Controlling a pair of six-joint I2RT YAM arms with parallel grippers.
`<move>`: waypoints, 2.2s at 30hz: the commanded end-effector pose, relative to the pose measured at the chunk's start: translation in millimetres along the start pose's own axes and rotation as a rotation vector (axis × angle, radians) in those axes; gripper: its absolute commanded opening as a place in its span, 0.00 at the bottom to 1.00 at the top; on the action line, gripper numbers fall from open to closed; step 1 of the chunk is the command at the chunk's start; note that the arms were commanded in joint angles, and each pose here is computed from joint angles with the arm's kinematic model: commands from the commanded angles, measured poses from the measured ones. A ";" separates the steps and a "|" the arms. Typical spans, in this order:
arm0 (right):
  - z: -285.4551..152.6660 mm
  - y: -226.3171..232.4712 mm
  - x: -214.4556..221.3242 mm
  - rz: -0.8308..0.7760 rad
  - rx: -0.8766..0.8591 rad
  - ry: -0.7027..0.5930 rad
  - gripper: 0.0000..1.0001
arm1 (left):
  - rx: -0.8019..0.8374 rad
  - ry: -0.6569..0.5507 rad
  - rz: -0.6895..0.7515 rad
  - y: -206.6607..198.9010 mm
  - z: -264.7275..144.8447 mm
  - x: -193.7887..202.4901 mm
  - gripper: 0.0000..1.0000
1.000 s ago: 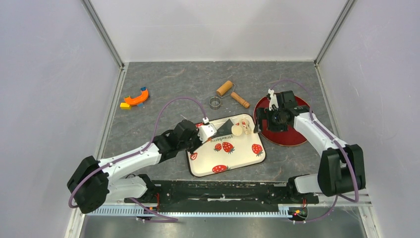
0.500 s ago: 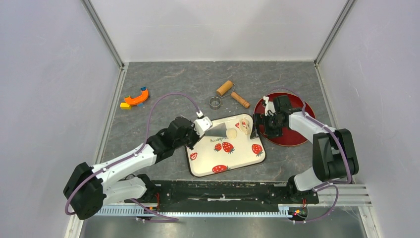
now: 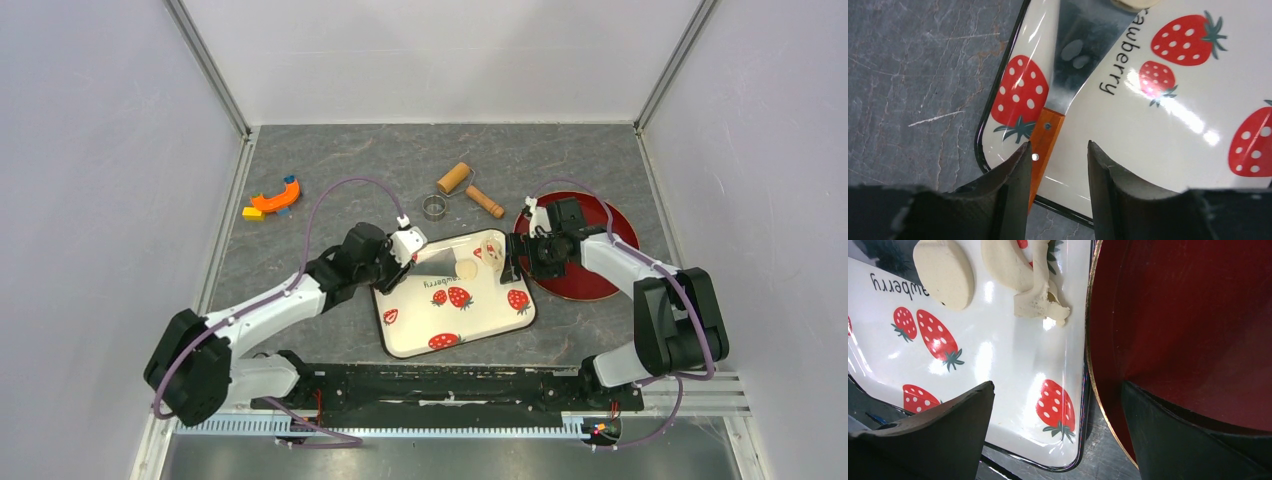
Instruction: Roll out the dumpling wrappers from the dough
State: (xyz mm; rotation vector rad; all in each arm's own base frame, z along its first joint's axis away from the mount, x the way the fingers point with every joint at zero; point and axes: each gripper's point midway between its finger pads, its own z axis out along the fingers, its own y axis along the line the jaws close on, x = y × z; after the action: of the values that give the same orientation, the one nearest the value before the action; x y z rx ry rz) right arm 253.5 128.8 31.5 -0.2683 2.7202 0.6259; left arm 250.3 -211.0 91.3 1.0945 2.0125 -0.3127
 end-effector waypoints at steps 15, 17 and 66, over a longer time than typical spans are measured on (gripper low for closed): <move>2.4 1.9 28.6 0.040 -0.006 0.109 0.98 | 0.355 0.157 0.101 2.8 29.1 32.6 0.48; 2.5 1.4 28.9 0.040 -0.003 0.112 0.98 | 0.348 0.183 0.106 5.5 32.1 38.2 0.48; -1.2 9.7 13.9 0.029 -0.040 0.083 0.98 | 0.226 0.234 0.169 -11.8 55.2 21.2 0.02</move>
State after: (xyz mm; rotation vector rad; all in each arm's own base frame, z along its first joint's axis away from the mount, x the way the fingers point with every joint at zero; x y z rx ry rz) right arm 253.7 128.9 31.7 -0.2721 2.7323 0.6251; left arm 258.3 -223.2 21.2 1.5902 2.1664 -0.2994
